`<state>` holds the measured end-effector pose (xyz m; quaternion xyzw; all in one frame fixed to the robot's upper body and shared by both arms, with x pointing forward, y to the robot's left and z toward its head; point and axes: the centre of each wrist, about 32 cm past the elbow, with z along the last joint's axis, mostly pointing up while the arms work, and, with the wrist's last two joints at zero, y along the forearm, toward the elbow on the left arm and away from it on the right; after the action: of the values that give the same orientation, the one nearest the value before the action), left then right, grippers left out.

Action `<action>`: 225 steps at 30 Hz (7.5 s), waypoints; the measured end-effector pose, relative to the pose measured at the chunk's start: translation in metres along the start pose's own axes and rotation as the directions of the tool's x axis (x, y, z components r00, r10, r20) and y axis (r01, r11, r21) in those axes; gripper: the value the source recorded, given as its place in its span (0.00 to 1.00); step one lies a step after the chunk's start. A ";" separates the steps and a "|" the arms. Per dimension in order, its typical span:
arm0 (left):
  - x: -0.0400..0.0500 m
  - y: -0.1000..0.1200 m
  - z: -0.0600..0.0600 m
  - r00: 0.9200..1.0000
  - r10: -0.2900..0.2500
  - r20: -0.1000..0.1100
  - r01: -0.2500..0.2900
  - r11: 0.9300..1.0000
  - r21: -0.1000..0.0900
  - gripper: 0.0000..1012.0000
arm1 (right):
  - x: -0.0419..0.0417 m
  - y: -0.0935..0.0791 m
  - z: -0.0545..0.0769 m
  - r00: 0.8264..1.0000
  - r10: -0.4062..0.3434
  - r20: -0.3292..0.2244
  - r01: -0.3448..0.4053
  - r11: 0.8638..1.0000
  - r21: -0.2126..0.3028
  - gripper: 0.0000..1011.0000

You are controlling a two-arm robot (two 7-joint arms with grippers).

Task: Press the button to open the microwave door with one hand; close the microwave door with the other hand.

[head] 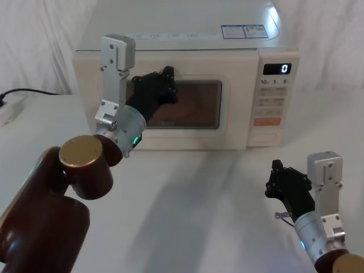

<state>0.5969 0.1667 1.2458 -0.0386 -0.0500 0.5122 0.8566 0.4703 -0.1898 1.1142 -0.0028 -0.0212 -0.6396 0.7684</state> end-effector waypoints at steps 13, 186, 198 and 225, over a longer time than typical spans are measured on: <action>-0.0010 -0.003 0.000 1.000 -0.019 0.000 0.019 1.000 0.003 0.00 | 0.0000 0.000 0.000 1.000 0.000 0.000 0.000 1.000 0.000 0.00; -0.0121 0.185 -0.069 0.937 0.281 -0.209 -0.275 0.960 0.054 0.99 | 0.0000 0.000 0.000 1.000 0.000 0.000 0.000 1.000 0.000 0.52; -0.0121 0.185 -0.069 0.937 0.281 -0.209 -0.275 0.960 0.054 0.99 | 0.0000 0.000 0.000 1.000 0.000 0.000 0.000 1.000 0.000 0.87; -0.0121 0.185 -0.069 0.937 0.281 -0.209 -0.275 0.960 0.054 0.99 | 0.0000 0.000 0.000 1.000 0.000 0.000 0.000 1.000 0.000 0.99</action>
<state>0.4379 0.2425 1.1553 -0.0900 0.0550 0.6214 0.7764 0.4703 -0.1898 1.1142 -0.0028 -0.0212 -0.6396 0.7684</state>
